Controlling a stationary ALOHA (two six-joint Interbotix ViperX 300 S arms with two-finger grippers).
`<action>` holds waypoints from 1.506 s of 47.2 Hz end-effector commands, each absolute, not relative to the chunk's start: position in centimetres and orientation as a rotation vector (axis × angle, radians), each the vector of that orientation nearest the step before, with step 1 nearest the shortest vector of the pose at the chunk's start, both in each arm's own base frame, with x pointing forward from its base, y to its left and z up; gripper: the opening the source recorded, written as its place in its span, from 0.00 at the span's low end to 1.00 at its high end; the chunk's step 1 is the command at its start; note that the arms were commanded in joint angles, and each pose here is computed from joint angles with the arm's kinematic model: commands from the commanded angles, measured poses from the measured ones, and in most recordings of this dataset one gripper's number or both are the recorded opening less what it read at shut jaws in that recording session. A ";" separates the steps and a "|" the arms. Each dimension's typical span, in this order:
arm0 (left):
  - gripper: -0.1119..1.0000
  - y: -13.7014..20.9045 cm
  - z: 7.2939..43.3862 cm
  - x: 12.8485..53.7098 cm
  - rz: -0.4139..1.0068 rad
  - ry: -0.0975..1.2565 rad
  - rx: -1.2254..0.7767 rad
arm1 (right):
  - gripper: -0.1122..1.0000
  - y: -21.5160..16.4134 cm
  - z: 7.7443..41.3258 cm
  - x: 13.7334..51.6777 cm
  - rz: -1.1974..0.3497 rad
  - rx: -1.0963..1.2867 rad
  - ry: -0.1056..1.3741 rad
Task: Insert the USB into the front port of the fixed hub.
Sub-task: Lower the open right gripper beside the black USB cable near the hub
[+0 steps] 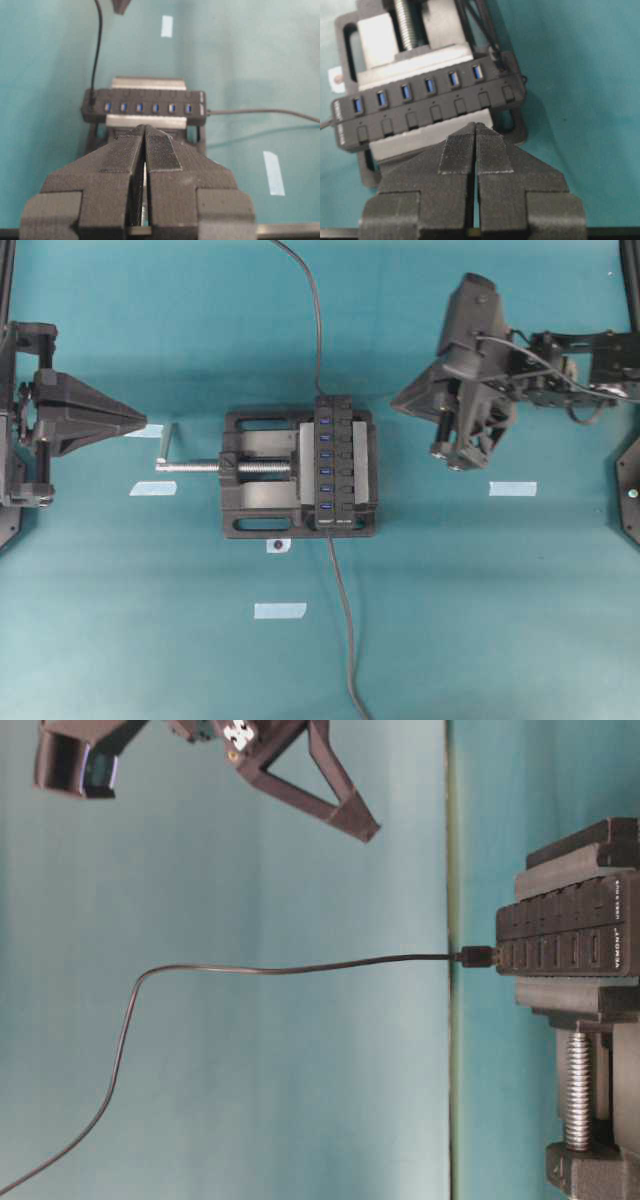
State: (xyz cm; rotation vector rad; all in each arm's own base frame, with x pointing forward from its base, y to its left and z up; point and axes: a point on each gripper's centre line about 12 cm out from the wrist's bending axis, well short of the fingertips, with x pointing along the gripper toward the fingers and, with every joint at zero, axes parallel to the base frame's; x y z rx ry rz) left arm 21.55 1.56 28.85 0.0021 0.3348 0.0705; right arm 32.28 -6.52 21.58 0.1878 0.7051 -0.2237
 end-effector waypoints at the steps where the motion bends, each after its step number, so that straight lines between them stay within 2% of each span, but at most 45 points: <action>1: 0.10 1.6 29.6 21.8 0.074 0.315 0.004 | 0.06 -6.9 22.5 33.0 -0.229 0.185 0.673; 71: 0.10 1.6 29.5 21.7 0.074 0.316 0.004 | 0.08 -8.7 19.0 37.7 -0.242 0.155 0.710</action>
